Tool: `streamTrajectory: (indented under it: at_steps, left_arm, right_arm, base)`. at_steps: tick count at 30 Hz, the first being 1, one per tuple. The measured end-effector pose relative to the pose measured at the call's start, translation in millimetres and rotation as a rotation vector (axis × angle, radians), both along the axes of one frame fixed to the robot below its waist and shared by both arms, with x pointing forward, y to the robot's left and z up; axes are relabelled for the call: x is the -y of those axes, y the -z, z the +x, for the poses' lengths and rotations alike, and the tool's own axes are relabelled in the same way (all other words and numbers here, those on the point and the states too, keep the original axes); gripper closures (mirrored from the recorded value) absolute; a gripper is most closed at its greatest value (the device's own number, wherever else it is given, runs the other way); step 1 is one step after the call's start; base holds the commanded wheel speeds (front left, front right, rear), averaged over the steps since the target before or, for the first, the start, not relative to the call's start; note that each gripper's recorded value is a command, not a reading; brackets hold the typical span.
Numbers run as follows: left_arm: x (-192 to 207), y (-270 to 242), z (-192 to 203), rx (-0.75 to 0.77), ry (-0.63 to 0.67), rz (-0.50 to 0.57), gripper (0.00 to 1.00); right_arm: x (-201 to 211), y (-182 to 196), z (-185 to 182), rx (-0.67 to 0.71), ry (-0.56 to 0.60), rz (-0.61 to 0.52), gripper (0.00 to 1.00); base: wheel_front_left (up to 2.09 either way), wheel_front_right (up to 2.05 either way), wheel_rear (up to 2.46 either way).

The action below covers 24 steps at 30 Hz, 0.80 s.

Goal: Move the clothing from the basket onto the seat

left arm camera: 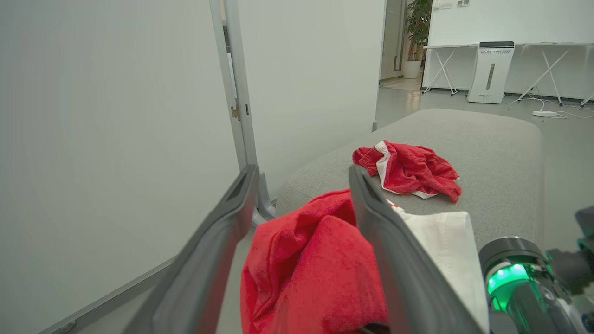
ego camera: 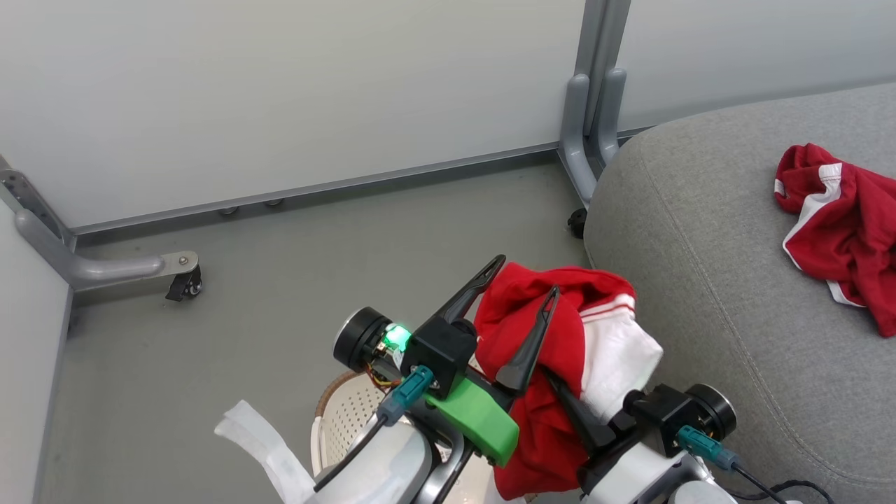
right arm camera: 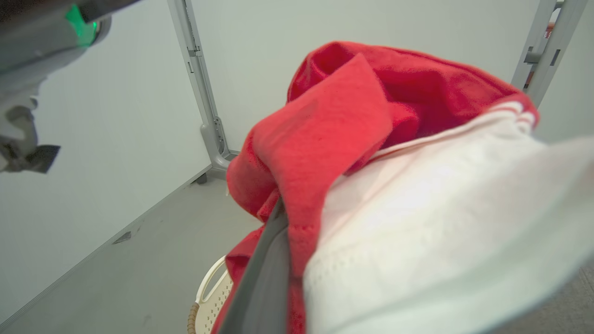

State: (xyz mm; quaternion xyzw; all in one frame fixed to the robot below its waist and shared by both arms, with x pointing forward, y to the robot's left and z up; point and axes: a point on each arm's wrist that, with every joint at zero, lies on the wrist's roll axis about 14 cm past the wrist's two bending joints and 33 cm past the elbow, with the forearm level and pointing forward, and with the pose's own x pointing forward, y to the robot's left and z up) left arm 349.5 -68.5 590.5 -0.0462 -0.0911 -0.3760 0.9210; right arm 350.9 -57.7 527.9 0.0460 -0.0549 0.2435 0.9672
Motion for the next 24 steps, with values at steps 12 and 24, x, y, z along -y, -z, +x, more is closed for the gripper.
streamTrajectory:
  at_steps: [12, 24]
  left_arm:
    - [-1, 2, 1, -0.004, -0.004, 0.0, 0.0]
    - [3, 8, 4, -0.02, 0.013, 0.008, 0.0]
  right_arm:
    - [1, 0, 1, -0.003, 0.004, 0.004, 1.0]
    - [32, -12, 9, 0.03, 0.106, 0.031, 1.0]
  base:
    - [0.0, 0.0, 0.0]
    - [0.0, 0.0, 0.0]
